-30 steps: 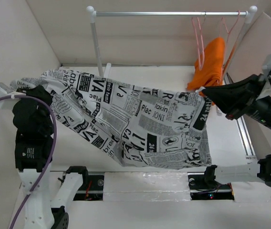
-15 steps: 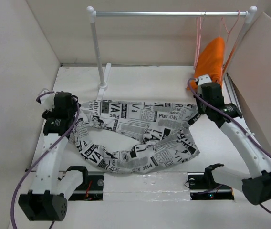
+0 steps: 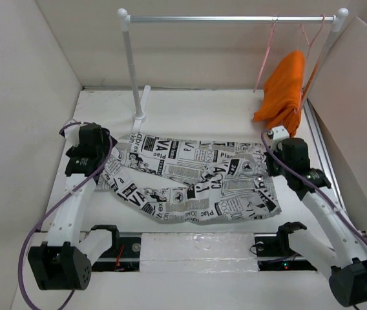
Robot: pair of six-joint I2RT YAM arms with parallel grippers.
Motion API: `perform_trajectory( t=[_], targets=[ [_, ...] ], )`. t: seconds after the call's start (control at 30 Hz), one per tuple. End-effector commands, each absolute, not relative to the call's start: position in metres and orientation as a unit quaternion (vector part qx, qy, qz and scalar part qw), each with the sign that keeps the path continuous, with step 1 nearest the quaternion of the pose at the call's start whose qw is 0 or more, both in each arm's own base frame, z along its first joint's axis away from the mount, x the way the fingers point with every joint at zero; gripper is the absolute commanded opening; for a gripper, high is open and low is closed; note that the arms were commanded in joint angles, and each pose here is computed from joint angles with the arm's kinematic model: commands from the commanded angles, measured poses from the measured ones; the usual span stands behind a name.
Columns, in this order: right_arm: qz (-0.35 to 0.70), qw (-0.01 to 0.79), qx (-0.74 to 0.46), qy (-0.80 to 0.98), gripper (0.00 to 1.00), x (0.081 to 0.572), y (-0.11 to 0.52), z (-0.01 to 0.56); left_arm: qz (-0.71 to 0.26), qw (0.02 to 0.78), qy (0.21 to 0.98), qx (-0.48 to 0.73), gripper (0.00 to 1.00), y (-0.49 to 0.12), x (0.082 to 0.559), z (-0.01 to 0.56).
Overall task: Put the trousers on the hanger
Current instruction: Flatten out the trousers at the center of the board.
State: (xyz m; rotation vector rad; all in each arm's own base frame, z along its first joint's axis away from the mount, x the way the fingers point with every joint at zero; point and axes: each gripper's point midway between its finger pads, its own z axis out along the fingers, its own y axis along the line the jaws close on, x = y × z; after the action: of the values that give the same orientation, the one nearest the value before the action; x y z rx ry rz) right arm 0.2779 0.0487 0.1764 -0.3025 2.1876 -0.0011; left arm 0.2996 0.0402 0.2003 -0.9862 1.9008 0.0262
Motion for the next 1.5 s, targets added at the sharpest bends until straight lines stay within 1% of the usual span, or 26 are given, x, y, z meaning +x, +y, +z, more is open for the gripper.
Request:
perform_trajectory(
  t=[0.0,0.03,0.07,0.1,0.13,0.2,0.37,0.4,0.47,0.57,0.6,0.7,0.87,1.0,1.03,1.07,1.1,1.17,1.23,1.27,1.3,1.33,1.37,1.4,1.43,1.47],
  targets=[
    [0.049,0.427,-0.115,0.896,0.0,0.259,0.054,0.14,-0.02,0.447,0.81,-0.379,0.81,0.023,0.318,0.166],
    [0.066,0.421,-0.1,0.899,0.24,0.257,0.059,0.135,-0.027,0.427,0.825,-0.369,0.8,0.013,0.323,0.153],
    [0.066,0.415,-0.1,0.902,0.24,0.255,0.059,0.133,-0.024,0.42,0.828,-0.37,0.8,0.013,0.325,0.149],
    [0.064,0.407,-0.083,0.907,0.5,0.255,0.055,0.131,-0.023,0.412,0.835,-0.364,0.8,0.009,0.327,0.144],
    [0.067,0.399,-0.073,0.911,0.58,0.254,0.053,0.128,-0.021,0.41,0.839,-0.359,0.79,0.004,0.329,0.142],
    [0.072,0.382,-0.04,0.92,0.71,0.258,0.047,0.116,-0.036,0.393,0.849,-0.35,0.79,-0.009,0.329,0.13],
    [0.105,0.372,0.016,0.922,0.74,0.278,0.036,0.077,-0.08,0.359,0.853,-0.371,0.79,-0.025,0.311,0.094],
    [0.112,0.349,0.028,0.93,0.74,0.276,0.032,0.058,-0.084,0.355,0.852,-0.375,0.79,-0.026,0.308,0.09],
    [0.128,0.347,0.031,0.929,0.74,0.284,0.034,0.048,-0.089,0.341,0.853,-0.384,0.79,-0.029,0.299,0.08],
    [0.125,0.336,0.05,0.932,0.68,0.291,0.028,0.038,-0.081,0.327,0.849,-0.408,0.79,-0.018,0.287,0.07],
    [0.123,0.338,0.059,0.931,0.4,0.293,0.024,0.038,-0.077,0.319,0.848,-0.416,0.79,-0.015,0.284,0.066],
    [0.108,0.338,0.101,0.929,0.0,0.3,0.002,0.045,-0.059,0.288,0.841,-0.453,0.81,-0.006,0.268,0.056],
    [0.063,0.367,0.191,0.908,0.0,0.304,-0.063,0.071,-0.027,0.272,0.829,-0.489,0.82,0.005,0.251,0.051],
    [0.021,0.395,0.224,0.891,0.0,0.3,-0.095,0.095,0.0,0.287,0.81,-0.511,0.82,0.017,0.244,0.058],
    [0.013,0.404,0.214,0.889,0.06,0.301,-0.098,0.103,0.003,0.291,0.807,-0.513,0.81,0.019,0.244,0.063],
    [0.026,0.416,0.187,0.89,0.19,0.306,-0.086,0.112,0.004,0.299,0.804,-0.514,0.81,0.021,0.242,0.075],
    [0.038,0.435,0.157,0.886,0.39,0.312,-0.073,0.129,0.012,0.31,0.798,-0.517,0.8,0.026,0.241,0.083],
    [0.086,0.441,0.08,0.89,0.52,0.315,-0.029,0.141,0.009,0.357,0.775,-0.522,0.8,0.035,0.243,0.115],
    [0.161,0.44,-0.038,0.882,0.56,0.308,0.05,0.151,0.023,0.41,0.761,-0.503,0.79,0.048,0.248,0.142],
    [0.212,0.442,-0.125,0.863,0.54,0.297,0.109,0.156,0.01,0.457,0.747,-0.483,0.79,0.051,0.268,0.171],
    [0.212,0.442,-0.126,0.862,0.47,0.296,0.11,0.156,0.018,0.461,0.743,-0.485,0.8,0.054,0.267,0.172],
    [0.248,0.415,-0.2,0.852,0.39,0.273,0.162,0.149,0.028,0.46,0.747,-0.479,0.81,0.056,0.273,0.174],
    [0.26,0.406,-0.235,0.844,0.3,0.263,0.186,0.148,0.044,0.454,0.761,-0.462,0.82,0.058,0.285,0.169],
    [0.27,0.393,-0.269,0.837,0.15,0.251,0.209,0.145,0.056,0.446,0.768,-0.456,0.84,0.06,0.29,0.165],
    [0.272,0.374,-0.329,0.823,0.12,0.232,0.245,0.141,0.067,0.436,0.776,-0.451,0.85,0.061,0.295,0.159],
    [0.268,0.358,-0.351,0.822,0.11,0.223,0.259,0.136,0.085,0.411,0.792,-0.444,0.85,0.062,0.303,0.146]
  ],
)
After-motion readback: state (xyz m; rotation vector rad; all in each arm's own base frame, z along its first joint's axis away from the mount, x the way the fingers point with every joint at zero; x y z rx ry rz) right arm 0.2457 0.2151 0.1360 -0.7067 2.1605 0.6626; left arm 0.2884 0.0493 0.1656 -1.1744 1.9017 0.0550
